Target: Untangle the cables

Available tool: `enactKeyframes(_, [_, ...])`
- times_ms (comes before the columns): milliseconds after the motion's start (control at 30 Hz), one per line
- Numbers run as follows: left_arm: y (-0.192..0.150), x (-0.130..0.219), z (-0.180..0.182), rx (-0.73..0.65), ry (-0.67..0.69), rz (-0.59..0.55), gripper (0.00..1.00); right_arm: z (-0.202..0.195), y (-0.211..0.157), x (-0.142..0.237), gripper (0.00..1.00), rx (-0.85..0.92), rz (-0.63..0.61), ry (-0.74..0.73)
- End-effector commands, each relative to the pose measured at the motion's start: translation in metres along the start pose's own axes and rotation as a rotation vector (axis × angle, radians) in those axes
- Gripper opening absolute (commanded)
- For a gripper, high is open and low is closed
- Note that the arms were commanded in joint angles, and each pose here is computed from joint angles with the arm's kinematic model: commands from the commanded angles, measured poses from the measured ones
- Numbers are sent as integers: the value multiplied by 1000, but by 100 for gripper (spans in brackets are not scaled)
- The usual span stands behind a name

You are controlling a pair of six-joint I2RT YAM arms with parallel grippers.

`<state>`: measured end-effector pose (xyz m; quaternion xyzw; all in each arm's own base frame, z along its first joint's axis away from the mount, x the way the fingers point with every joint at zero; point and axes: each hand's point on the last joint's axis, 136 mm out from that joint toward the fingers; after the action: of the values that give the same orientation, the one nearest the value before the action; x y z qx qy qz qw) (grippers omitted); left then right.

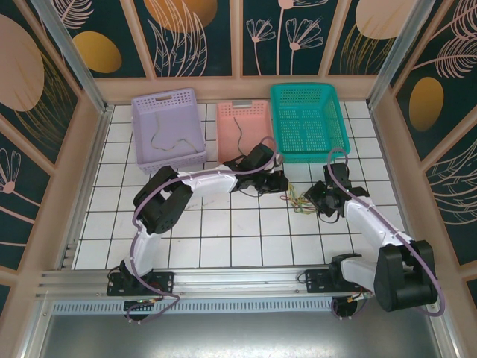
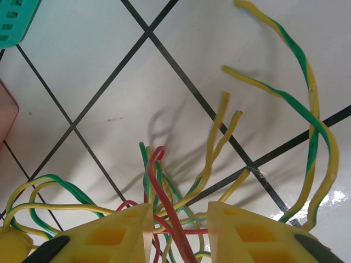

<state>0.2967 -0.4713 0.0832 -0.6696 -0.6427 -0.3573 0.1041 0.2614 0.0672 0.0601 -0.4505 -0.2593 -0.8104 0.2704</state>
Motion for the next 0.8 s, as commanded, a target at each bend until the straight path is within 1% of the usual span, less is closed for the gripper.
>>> enactKeyframes(0, [-3,-2,5,-7,16,7,1,2,3,-2,32,12,-2,5])
enactKeyframes(100, [-2,4,4,-9,25,-3,0,0,4,-4,30,11,-3,0])
enactKeyframes(233, [-4,17,2,-17,40,-23,0,-4,7,-6,23,23,-16,-17])
enactKeyframes(367, [-3,43,0,-24,79,-75,0,-10,15,-4,3,55,-55,-54])
enactKeyframes(400, [-4,50,2,-21,97,-87,0,-11,18,-2,0,63,-68,-67])
enactKeyframes(533, [-14,81,8,-1,137,-126,0,-9,29,4,0,85,-110,-77])
enactKeyframes(600, [-19,96,16,17,166,-147,0,-7,33,5,0,88,-117,-75])
enactKeyframes(633, [-18,108,14,19,163,-170,0,-5,35,6,0,88,-121,-71])
enactKeyframes(767, [-25,134,27,38,190,-210,0,3,39,6,0,95,-120,-56])
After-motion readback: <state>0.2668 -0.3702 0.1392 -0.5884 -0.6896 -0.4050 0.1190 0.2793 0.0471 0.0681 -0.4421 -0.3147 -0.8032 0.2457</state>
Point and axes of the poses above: each hand's point on the last joint's axis, 136 mm out from that joint toward the fingers, its own x axis back along the fingers, its own z axis along the line the jaws close on, y = z × x, and after that the axes turned 5 degrees about -x, right-handed
